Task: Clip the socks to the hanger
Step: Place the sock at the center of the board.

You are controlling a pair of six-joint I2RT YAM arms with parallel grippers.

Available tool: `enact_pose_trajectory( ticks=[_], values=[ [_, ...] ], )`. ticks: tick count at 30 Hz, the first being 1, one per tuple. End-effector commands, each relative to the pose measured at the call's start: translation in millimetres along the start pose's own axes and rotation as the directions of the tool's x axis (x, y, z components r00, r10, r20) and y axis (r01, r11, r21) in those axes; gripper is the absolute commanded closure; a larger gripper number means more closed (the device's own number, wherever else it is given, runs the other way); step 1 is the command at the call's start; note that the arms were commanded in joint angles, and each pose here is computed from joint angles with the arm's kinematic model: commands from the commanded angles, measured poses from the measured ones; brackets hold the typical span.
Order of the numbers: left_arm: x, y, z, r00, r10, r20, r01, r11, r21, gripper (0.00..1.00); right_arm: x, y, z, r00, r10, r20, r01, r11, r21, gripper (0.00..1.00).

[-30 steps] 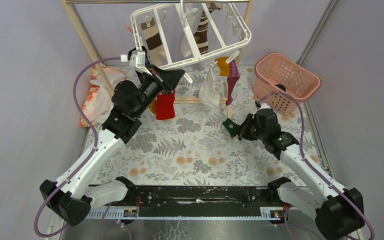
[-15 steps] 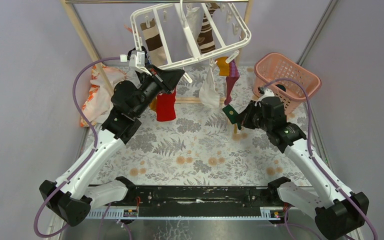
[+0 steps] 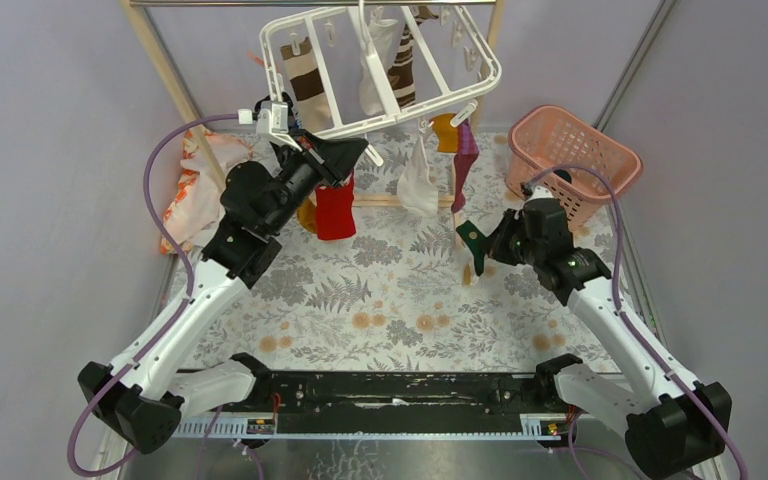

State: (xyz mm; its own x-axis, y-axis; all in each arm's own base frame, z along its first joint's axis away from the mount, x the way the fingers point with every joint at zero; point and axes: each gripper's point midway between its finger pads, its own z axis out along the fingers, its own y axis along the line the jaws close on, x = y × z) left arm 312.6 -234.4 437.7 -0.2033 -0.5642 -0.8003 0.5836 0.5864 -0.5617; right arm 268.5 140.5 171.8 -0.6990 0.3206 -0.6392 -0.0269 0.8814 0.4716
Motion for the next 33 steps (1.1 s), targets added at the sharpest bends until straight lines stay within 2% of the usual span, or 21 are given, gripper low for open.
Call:
enact_pose_trajectory(
  ticks=[1,4,7,12,15,23,27,33],
  values=[
    [12.6,1.7,-5.7,0.998,0.016,-0.053,-0.016,1.0,0.013,1.0,-37.8,-9.3,-7.5,0.994,0.052,0.093,-0.051,0.999,-0.015,1.0],
    [12.6,1.6,-6.2,0.998,0.015,-0.054,-0.014,1.0,0.014,1.0,-52.4,-22.7,-11.1,0.986,0.108,0.128,-0.105,0.994,-0.036,1.0],
    [11.1,2.0,-6.5,0.999,0.021,-0.05,-0.02,1.0,0.012,1.0,-59.3,-22.2,-11.5,0.985,0.107,0.134,-0.102,0.994,-0.042,1.0],
    [9.9,4.9,-6.0,0.999,0.018,-0.049,-0.018,1.0,0.008,1.0,-52.2,-3.1,-5.3,0.985,0.136,0.103,-0.117,0.979,-0.168,1.0],
    [10.0,6.0,-5.2,0.999,0.008,-0.05,-0.008,1.0,0.01,1.0,-19.7,3.8,15.0,0.985,0.171,0.005,-0.165,0.96,-0.224,1.0],
    [12.5,8.5,-2.7,0.998,0.003,-0.055,-0.002,1.0,0.006,1.0,108.3,24.2,69.3,0.953,0.155,-0.259,-0.216,0.949,-0.229,1.0],
    [12.9,9.7,-1.7,0.998,0.003,-0.057,-0.003,1.0,0.003,1.0,136.2,37.0,77.6,0.943,0.111,-0.312,-0.188,0.955,-0.228,1.0],
    [12.4,9.5,-2.3,0.998,0.005,-0.055,-0.005,1.0,0.003,1.0,147.3,46.6,81.0,0.93,0.079,-0.358,-0.177,0.953,-0.248,1.0]
  ],
)
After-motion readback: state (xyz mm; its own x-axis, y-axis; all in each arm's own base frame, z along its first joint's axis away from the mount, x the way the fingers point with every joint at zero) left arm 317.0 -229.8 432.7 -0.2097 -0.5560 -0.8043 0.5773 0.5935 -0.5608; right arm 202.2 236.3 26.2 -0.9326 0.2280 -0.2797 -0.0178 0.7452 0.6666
